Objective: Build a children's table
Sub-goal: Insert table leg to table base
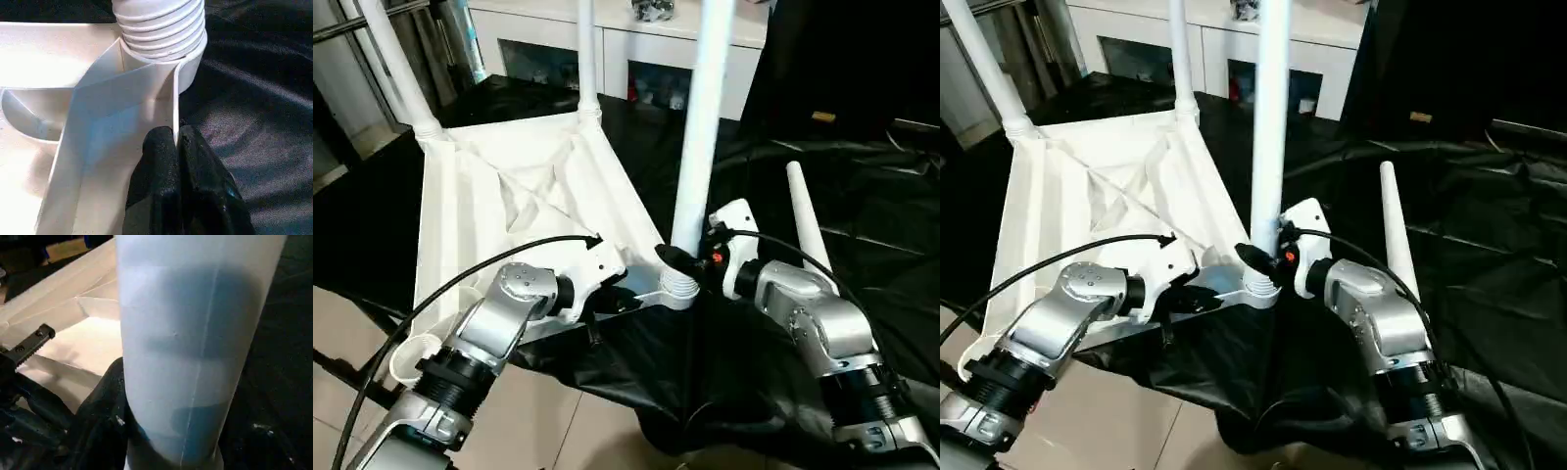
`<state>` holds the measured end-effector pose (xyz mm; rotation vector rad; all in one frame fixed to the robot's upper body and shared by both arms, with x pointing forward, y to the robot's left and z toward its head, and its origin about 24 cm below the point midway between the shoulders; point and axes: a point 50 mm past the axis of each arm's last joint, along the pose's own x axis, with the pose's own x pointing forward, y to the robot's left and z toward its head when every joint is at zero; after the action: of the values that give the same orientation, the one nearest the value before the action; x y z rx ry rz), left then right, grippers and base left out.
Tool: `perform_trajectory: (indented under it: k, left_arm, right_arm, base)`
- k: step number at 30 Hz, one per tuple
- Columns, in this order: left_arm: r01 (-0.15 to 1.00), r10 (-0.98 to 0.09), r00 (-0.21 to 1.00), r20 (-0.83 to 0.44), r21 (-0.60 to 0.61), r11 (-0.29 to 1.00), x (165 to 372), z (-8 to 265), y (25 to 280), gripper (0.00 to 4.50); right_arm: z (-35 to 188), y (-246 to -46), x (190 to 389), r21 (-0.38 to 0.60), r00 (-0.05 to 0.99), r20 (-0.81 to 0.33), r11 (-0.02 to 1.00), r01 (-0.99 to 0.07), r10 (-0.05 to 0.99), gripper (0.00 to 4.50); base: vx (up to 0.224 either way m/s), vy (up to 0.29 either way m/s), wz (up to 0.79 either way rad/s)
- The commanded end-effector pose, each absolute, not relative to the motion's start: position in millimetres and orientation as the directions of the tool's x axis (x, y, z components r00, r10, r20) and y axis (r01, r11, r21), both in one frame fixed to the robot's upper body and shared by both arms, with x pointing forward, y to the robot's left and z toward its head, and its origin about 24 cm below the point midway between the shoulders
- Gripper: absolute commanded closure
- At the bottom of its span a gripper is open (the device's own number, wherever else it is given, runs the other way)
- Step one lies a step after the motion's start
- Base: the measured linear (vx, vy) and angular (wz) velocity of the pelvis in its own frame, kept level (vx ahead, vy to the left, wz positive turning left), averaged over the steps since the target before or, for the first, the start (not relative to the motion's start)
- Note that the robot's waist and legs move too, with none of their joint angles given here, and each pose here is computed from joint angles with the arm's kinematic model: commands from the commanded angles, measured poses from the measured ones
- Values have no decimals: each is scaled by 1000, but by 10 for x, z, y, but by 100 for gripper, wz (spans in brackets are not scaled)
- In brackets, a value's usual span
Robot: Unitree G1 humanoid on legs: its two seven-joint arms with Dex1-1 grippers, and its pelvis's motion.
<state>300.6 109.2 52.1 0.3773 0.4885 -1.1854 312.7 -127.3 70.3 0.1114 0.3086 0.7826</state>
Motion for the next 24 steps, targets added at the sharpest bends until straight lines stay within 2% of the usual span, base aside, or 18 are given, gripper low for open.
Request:
perform_trajectory:
  k: [1,6,14,18,24]
  left_arm:
    - [946,-767,239,-595,-37,323,2954,396,1115,450]
    - [941,-763,248,-597,-37,335,2981,410,1124,450]
    - [936,-754,268,-600,-22,350,3030,427,1136,450]
    - [934,-749,277,-602,-14,357,3054,434,1139,450]
    - [932,-739,289,-608,1,363,3083,439,1155,450]
  right_arm:
    - [606,-1329,3105,263,679,-230,717,-646,697,260]
    - [457,-1430,3008,342,712,-175,720,-604,680,260]
    - [259,-1510,2877,399,752,-129,728,-558,647,260]
    - [170,-1541,2821,398,769,-128,743,-538,626,260]
    - [185,-1509,2771,298,772,-125,766,-570,623,260]
  base:
    - [0,0,0]
    - [0,0,0]
    - [0,0,0]
    - [0,0,0]
    - [0,0,0]
